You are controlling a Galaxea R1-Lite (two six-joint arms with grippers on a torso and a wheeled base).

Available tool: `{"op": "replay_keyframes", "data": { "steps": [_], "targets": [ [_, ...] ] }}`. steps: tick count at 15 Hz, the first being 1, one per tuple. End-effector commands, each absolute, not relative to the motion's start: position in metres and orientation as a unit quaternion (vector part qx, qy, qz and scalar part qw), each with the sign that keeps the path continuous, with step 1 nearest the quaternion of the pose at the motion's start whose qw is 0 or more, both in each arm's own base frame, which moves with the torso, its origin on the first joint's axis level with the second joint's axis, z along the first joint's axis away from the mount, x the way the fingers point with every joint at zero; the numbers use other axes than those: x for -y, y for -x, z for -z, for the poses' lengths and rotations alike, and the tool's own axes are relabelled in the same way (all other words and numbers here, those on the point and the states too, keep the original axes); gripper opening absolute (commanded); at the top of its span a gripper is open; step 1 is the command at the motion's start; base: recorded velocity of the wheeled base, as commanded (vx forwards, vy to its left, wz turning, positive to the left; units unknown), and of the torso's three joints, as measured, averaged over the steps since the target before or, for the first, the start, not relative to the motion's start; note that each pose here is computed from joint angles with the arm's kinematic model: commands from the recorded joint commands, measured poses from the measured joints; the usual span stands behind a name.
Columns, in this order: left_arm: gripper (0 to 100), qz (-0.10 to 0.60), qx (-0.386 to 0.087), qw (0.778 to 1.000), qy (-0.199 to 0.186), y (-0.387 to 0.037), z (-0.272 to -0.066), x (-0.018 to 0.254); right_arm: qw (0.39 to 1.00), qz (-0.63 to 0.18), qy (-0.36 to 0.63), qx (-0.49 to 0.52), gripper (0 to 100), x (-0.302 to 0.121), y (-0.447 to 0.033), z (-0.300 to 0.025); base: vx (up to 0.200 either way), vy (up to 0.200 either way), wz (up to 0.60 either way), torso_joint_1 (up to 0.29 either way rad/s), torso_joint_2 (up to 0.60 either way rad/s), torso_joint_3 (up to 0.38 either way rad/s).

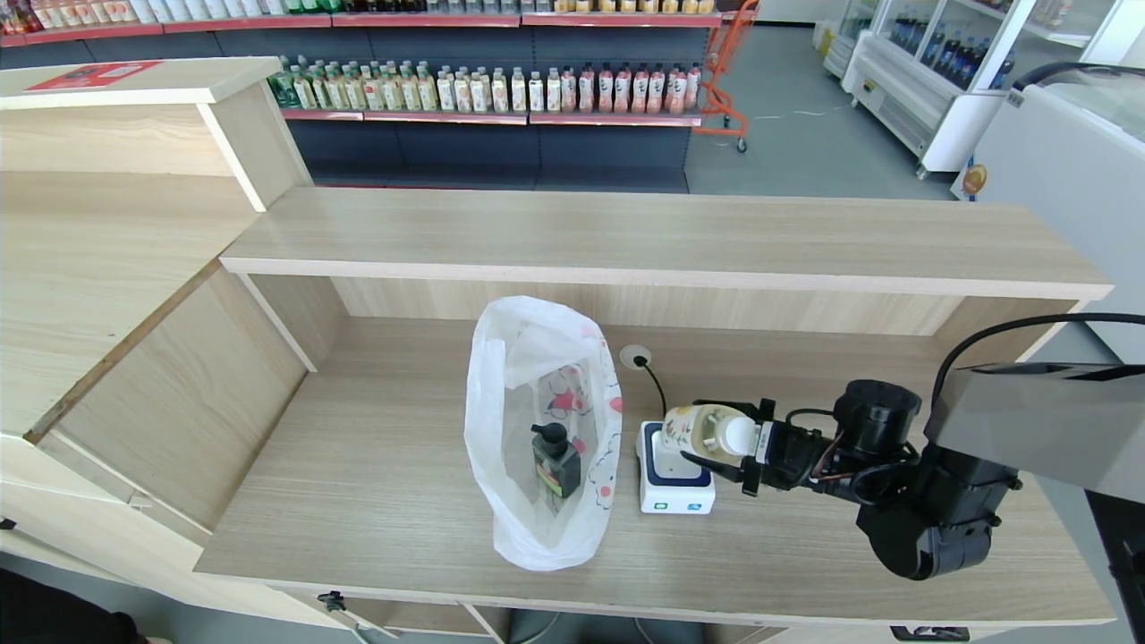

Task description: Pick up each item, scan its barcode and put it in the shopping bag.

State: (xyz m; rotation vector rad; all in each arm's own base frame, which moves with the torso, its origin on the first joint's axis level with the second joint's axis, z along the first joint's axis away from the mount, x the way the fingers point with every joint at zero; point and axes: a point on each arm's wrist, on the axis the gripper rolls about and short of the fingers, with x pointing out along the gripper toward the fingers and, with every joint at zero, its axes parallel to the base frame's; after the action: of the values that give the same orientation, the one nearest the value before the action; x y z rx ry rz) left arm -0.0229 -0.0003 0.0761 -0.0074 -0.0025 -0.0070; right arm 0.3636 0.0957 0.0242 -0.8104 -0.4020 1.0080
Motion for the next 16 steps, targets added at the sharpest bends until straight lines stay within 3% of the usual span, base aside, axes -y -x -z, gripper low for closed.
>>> {"op": "replay_keyframes", "data": {
  "steps": [1, 7, 9, 10, 12, 16],
  "targets": [
    [100, 0.004, 0.002, 1.0, 0.004, 0.023, -0.076, 0.0, 0.778, -0.47, 0.373, 0.183, 0, -0.098, -0.366, -0.018, 0.0, 0.0, 0.0, 0.0, 0.0, 0.0],
    [100, 0.004, 0.002, 1.0, 0.004, 0.023, -0.076, 0.0, 0.784, -0.465, 0.37, 0.18, 0, -0.092, -0.361, -0.026, 0.0, 0.0, 0.0, 0.0, 0.0, 0.0],
    [100, 0.003, 0.002, 1.0, 0.004, 0.023, -0.076, 0.0, 0.821, -0.465, 0.296, 0.146, 0, -0.084, -0.336, -0.062, 0.0, 0.0, 0.0, 0.0, 0.0, 0.0],
    [100, 0.004, 0.002, 1.0, 0.004, 0.023, -0.076, 0.0, 0.823, -0.465, 0.293, 0.145, 0, -0.083, -0.335, -0.063, 0.0, 0.0, 0.0, 0.0, 0.0, 0.0],
    [100, 0.003, 0.002, 1.0, 0.004, 0.023, -0.076, 0.0, 0.883, -0.42, 0.188, 0.088, 0, -0.072, -0.292, -0.104, 0.0, 0.0, 0.0, 0.0, 0.0, 0.0],
    [100, 0.004, 0.002, 1.0, 0.004, 0.023, -0.076, 0.0, 0.931, -0.362, 0.042, 0.027, 0, -0.112, -0.267, -0.128, 0.0, 0.0, 0.0, 0.0, 0.0, 0.0]
  ]
}}
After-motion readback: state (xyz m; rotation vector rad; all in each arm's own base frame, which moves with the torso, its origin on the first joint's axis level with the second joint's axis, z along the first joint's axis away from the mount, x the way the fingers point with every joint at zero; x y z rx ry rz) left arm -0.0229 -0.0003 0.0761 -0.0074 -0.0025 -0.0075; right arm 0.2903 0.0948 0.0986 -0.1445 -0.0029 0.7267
